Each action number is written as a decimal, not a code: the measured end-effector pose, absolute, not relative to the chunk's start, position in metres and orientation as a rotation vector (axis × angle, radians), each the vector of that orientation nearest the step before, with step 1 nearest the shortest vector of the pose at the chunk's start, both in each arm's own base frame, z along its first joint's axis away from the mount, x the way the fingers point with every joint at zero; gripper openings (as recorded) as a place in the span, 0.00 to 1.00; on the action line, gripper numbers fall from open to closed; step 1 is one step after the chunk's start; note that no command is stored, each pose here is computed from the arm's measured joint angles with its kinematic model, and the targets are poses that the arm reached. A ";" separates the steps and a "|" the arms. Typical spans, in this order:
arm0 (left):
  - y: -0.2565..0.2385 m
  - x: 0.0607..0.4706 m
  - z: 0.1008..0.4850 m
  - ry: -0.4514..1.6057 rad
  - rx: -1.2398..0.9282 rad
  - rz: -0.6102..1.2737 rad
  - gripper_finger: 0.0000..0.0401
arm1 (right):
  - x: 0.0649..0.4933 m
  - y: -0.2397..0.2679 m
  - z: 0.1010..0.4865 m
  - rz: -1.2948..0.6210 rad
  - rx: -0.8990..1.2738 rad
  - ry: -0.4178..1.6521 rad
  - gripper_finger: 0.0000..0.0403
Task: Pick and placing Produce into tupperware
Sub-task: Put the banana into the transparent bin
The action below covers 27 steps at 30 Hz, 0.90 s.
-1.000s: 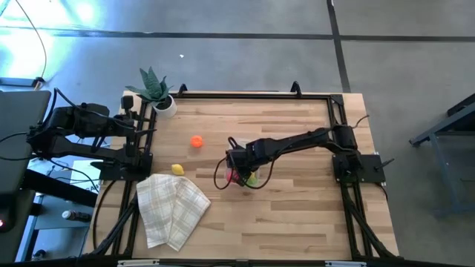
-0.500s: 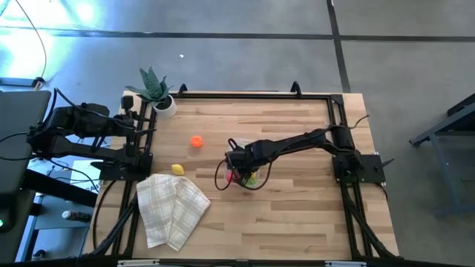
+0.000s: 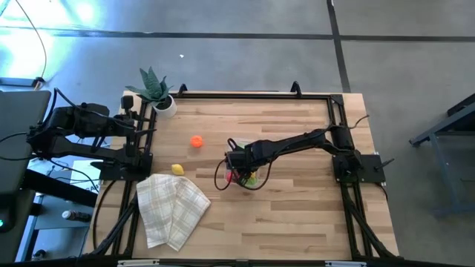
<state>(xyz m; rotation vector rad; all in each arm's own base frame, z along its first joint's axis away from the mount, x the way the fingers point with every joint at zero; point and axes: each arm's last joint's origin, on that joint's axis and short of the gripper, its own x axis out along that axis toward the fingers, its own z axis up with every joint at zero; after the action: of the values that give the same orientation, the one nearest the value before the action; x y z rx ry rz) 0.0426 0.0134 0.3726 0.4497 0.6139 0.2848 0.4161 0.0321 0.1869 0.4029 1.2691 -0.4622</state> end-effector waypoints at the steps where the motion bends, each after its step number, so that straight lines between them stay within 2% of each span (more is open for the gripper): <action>1: 0.013 0.043 0.373 0.614 0.449 0.285 0.28 | 0.416 0.032 0.187 -0.461 0.401 1.269 0.39; 7: 0.013 0.043 0.373 0.614 0.450 0.285 0.28 | 0.417 0.032 0.187 -0.449 0.389 1.266 0.43; 27: 0.013 0.043 0.373 0.614 0.450 0.285 0.28 | 0.418 0.032 0.187 -0.446 0.396 1.250 0.43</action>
<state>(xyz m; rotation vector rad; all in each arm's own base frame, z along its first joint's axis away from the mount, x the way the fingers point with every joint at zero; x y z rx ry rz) 0.0426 0.0134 0.3726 0.4497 0.6136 0.2849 0.4182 0.0324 0.1874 0.3958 1.2501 -0.4458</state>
